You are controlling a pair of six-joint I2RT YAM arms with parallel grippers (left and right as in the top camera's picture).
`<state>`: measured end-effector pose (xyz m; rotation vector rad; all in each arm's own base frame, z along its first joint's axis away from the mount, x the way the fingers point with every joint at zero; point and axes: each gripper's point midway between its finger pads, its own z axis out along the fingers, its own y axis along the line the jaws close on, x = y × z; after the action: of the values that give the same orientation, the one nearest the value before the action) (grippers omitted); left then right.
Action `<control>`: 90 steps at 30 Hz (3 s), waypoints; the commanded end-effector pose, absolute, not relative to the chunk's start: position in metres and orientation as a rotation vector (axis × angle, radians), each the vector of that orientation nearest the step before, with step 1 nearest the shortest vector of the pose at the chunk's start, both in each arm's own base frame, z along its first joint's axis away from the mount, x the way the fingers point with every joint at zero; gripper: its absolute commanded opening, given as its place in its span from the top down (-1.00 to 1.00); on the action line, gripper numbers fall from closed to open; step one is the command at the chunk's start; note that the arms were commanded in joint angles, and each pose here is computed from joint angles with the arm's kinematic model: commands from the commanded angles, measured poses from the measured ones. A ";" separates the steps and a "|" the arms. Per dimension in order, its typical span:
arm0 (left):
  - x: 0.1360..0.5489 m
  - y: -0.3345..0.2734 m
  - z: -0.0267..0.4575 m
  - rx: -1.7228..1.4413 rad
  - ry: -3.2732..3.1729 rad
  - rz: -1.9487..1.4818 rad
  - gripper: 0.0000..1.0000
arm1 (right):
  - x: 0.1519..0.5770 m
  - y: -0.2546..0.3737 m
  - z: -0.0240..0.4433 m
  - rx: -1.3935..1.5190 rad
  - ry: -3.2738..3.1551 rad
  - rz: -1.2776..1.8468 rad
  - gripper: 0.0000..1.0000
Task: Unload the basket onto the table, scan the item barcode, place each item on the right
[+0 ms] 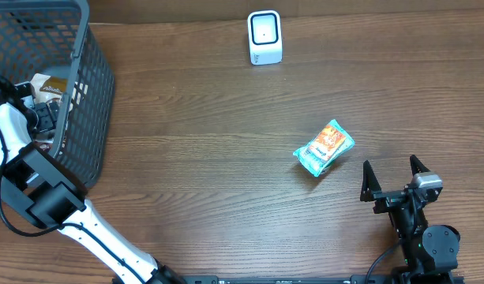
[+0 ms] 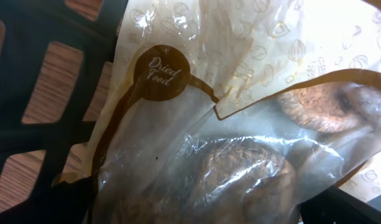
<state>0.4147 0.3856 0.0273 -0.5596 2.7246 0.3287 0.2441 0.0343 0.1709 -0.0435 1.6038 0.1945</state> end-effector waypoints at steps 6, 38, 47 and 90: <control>0.322 0.320 -0.130 -0.674 3.157 -0.014 -0.35 | 0.244 0.033 0.170 -0.039 1.598 0.188 -1.00; 0.422 0.226 -0.100 -0.446 3.095 -0.171 -0.42 | 0.244 0.033 0.170 -0.039 1.598 0.188 -1.00; 0.470 0.263 -0.005 -0.503 2.948 -0.012 -1.00 | 0.244 0.033 0.170 -0.039 1.598 0.188 -1.00; 0.391 0.396 0.034 -0.786 2.927 0.738 -1.00 | 0.244 0.033 0.170 -0.039 1.598 0.188 -1.00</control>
<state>0.4243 0.3745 0.0533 -0.7496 2.8511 0.6981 0.2441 0.0344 0.1709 -0.0444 1.6038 0.1942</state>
